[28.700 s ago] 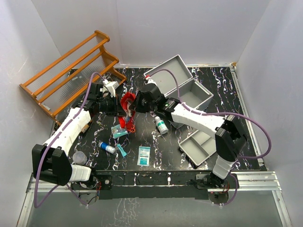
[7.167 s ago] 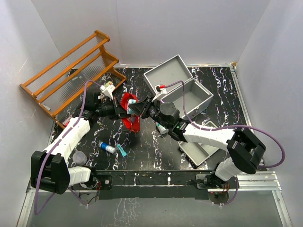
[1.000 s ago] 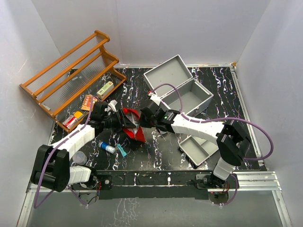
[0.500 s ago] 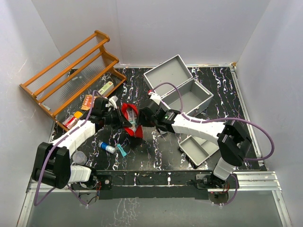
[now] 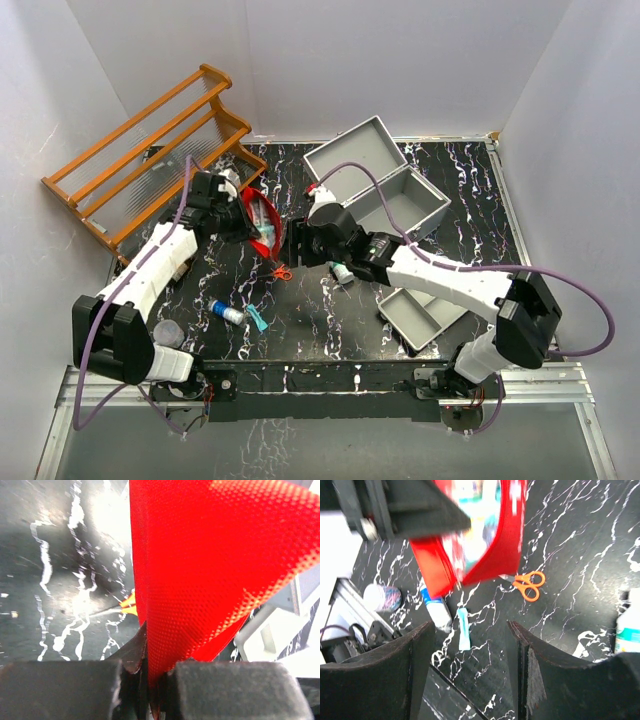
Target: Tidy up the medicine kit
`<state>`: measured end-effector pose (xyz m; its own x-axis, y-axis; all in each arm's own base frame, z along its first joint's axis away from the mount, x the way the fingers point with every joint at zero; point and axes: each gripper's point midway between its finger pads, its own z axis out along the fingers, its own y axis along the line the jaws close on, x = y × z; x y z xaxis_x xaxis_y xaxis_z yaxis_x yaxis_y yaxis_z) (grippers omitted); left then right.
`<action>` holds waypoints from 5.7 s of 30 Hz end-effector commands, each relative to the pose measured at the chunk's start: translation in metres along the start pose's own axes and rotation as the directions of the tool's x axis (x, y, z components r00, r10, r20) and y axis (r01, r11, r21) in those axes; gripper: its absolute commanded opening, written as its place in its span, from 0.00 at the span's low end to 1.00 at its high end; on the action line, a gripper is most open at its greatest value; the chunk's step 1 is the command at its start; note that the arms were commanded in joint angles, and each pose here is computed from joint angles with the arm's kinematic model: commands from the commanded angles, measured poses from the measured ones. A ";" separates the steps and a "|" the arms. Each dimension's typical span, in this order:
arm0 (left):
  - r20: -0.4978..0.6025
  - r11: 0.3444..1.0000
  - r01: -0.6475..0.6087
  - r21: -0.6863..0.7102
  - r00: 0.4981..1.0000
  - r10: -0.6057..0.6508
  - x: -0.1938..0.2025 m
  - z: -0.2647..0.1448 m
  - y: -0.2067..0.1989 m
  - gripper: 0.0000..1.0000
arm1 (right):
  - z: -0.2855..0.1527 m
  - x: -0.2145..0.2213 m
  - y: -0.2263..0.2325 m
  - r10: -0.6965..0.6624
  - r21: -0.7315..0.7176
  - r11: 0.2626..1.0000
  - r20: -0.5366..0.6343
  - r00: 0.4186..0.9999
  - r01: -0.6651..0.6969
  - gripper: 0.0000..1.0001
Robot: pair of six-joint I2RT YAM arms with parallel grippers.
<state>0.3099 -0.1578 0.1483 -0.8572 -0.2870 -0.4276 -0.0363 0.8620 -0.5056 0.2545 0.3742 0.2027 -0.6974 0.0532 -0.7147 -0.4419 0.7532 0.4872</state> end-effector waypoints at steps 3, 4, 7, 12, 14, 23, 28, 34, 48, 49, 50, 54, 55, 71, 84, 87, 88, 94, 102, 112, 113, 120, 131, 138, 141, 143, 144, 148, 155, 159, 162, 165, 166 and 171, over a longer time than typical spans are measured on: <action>0.127 0.989 0.043 -0.140 0.992 -0.025 -0.051 -0.035 0.030 0.00 | 0.009 0.039 0.021 -0.085 -0.113 0.991 -0.084 0.993 0.075 0.55; 0.137 0.989 0.050 -0.139 0.990 -0.031 -0.056 -0.040 0.031 0.00 | 0.013 0.047 0.024 -0.104 -0.116 0.989 -0.101 0.989 0.092 0.55; 0.157 0.989 0.062 -0.134 0.987 -0.040 -0.065 -0.053 0.032 0.00 | 0.026 0.074 0.031 -0.151 -0.127 0.983 -0.166 0.975 0.131 0.55; 0.168 0.988 0.057 -0.141 0.985 -0.033 -0.070 -0.070 0.032 0.00 | 0.052 0.117 0.035 -0.224 -0.117 0.973 -0.269 0.937 0.199 0.54; 0.160 0.991 0.054 -0.125 0.987 -0.033 -0.067 -0.073 0.030 0.00 | 0.060 0.130 0.035 -0.255 -0.117 0.966 -0.304 0.918 0.230 0.54; 0.139 0.993 0.072 -0.097 0.989 -0.058 -0.057 -0.070 0.028 0.00 | 0.080 0.152 0.037 -0.313 -0.086 0.949 -0.343 0.886 0.303 0.52; 0.153 0.990 0.079 -0.115 0.986 -0.061 -0.060 -0.072 0.031 0.00 | 0.091 0.162 0.035 -0.338 -0.052 0.938 -0.345 0.876 0.342 0.48; 0.157 0.988 0.083 -0.127 0.986 -0.062 -0.061 -0.072 0.034 0.00 | 0.102 0.168 0.037 -0.369 -0.025 0.923 -0.340 0.865 0.384 0.45; 0.152 0.988 0.057 -0.144 0.988 -0.035 -0.063 -0.074 0.038 0.00 | 0.096 0.153 -0.011 -0.437 0.219 0.828 -0.324 0.839 0.516 0.08; 0.147 0.989 0.057 -0.138 0.988 -0.036 -0.062 -0.073 0.037 0.00 | 0.093 0.149 -0.012 -0.440 0.231 0.824 -0.313 0.842 0.517 0.07; 0.143 0.990 0.055 -0.129 0.989 -0.037 -0.061 -0.071 0.036 0.00 | 0.091 0.145 -0.014 -0.439 0.247 0.822 -0.299 0.848 0.513 0.06; 0.111 0.995 0.046 -0.090 0.993 -0.036 -0.053 -0.066 0.033 0.00 | 0.077 0.124 -0.016 -0.415 0.284 0.839 -0.221 0.883 0.465 0.02; 0.102 0.995 0.045 -0.083 0.994 -0.037 -0.051 -0.064 0.032 0.00 | 0.071 0.115 -0.013 -0.401 0.290 0.850 -0.184 0.898 0.439 0.00; -0.070 0.981 0.144 0.127 0.988 -0.136 -0.002 -0.029 0.016 0.00 | -0.006 -0.007 0.015 -0.081 0.256 0.967 0.299 0.951 0.002 0.00; -0.131 0.947 0.209 0.245 0.975 -0.181 0.030 -0.026 0.002 0.00 | 0.028 -0.062 0.062 -0.005 0.148 0.988 0.370 0.929 -0.053 0.00; -0.139 0.945 0.199 0.260 0.976 -0.167 0.034 -0.026 0.000 0.00 | 0.035 -0.059 0.063 -0.005 0.138 0.989 0.352 0.936 -0.046 0.00; -0.148 0.943 0.192 0.270 0.977 -0.157 0.036 -0.026 -0.001 0.00 | 0.036 -0.058 0.063 -0.007 0.136 0.990 0.346 0.938 -0.043 0.00; -0.181 0.947 0.165 0.276 0.976 -0.117 0.044 -0.027 0.000 0.00 | 0.054 -0.045 0.050 -0.030 0.177 0.984 0.308 0.951 -0.027 0.00; -0.217 0.940 0.188 0.286 0.968 -0.127 0.054 -0.028 -0.001 0.00 | 0.072 -0.043 0.036 -0.025 0.210 0.977 0.268 0.963 -0.033 0.04; -0.132 0.980 0.170 0.101 0.979 -0.156 0.039 -0.022 0.026 0.00 | 0.043 -0.063 0.059 -0.022 0.089 0.996 0.275 0.961 -0.003 0.31; -0.114 0.983 0.168 0.072 0.981 -0.159 0.034 -0.023 0.030 0.00 | 0.035 -0.068 0.059 -0.015 0.074 0.997 0.283 0.959 -0.007 0.32; 0.023 0.987 0.131 -0.092 0.991 -0.129 0.001 -0.039 0.048 0.00 | 0.024 -0.050 0.015 -0.005 0.078 0.997 0.233 0.973 -0.014 0.46; 0.165 0.969 0.142 -0.204 0.980 -0.109 -0.033 -0.070 0.054 0.00 | 0.083 0.011 -0.019 -0.162 0.097 0.982 -0.023 0.987 0.163 0.51; 0.192 0.963 0.175 -0.204 0.972 -0.136 -0.032 -0.071 0.056 0.00 | 0.127 0.032 -0.018 -0.139 0.038 0.989 -0.120 0.983 0.144 0.51; 0.179 0.967 0.172 -0.186 0.974 -0.139 -0.031 -0.069 0.053 0.00 | 0.138 0.034 -0.015 -0.126 0.021 0.991 -0.134 0.983 0.130 0.52; 0.169 0.969 0.172 -0.177 0.975 -0.142 -0.029 -0.067 0.052 0.00 | 0.144 0.034 -0.015 -0.119 0.012 0.992 -0.136 0.984 0.122 0.52; 0.162 0.969 0.173 -0.175 0.976 -0.144 -0.028 -0.065 0.053 0.00 | 0.147 0.034 -0.016 -0.117 0.012 0.993 -0.138 0.984 0.119 0.52; 0.157 0.969 0.175 -0.172 0.976 -0.149 -0.027 -0.062 0.053 0.00 | 0.159 0.044 -0.028 -0.102 0.025 0.994 -0.183 0.978 0.108 0.52; 0.128 0.973 0.173 -0.155 0.980 -0.154 -0.023 -0.055 0.052 0.00 | 0.159 0.067 -0.050 -0.108 0.078 0.988 -0.239 0.965 0.130 0.52; 0.122 0.974 0.167 -0.155 0.981 -0.149 -0.022 -0.052 0.053 0.00 | 0.147 0.086 -0.066 -0.115 0.105 0.983 -0.290 0.950 0.151 0.52; 0.107 0.975 0.155 -0.159 0.985 -0.139 -0.021 -0.049 0.054 0.00 | 0.133 0.097 -0.073 -0.114 0.115 0.981 -0.323 0.939 0.159 0.50; 0.096 0.976 0.152 -0.159 0.986 -0.138 -0.019 -0.046 0.055 0.00 | 0.119 0.105 -0.078 -0.103 0.122 0.981 -0.349 0.931 0.154 0.47; 0.095 0.976 0.151 -0.155 0.986 -0.137 -0.019 -0.045 0.055 0.00 | 0.115 0.107 -0.078 -0.095 0.124 0.981 -0.353 0.931 0.147 0.46; 0.079 0.979 0.149 -0.138 0.987 -0.139 -0.018 -0.041 0.053 0.00 | 0.096 0.118 -0.071 -0.068 0.077 0.991 -0.381 0.922 0.105 0.42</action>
<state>0.3006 -0.0848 0.1556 -0.7970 -0.4481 -0.4050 -0.2686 0.8635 -0.4268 0.2802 0.4013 0.0340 -0.7978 -0.2337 -0.5557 -0.4729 0.8143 0.3365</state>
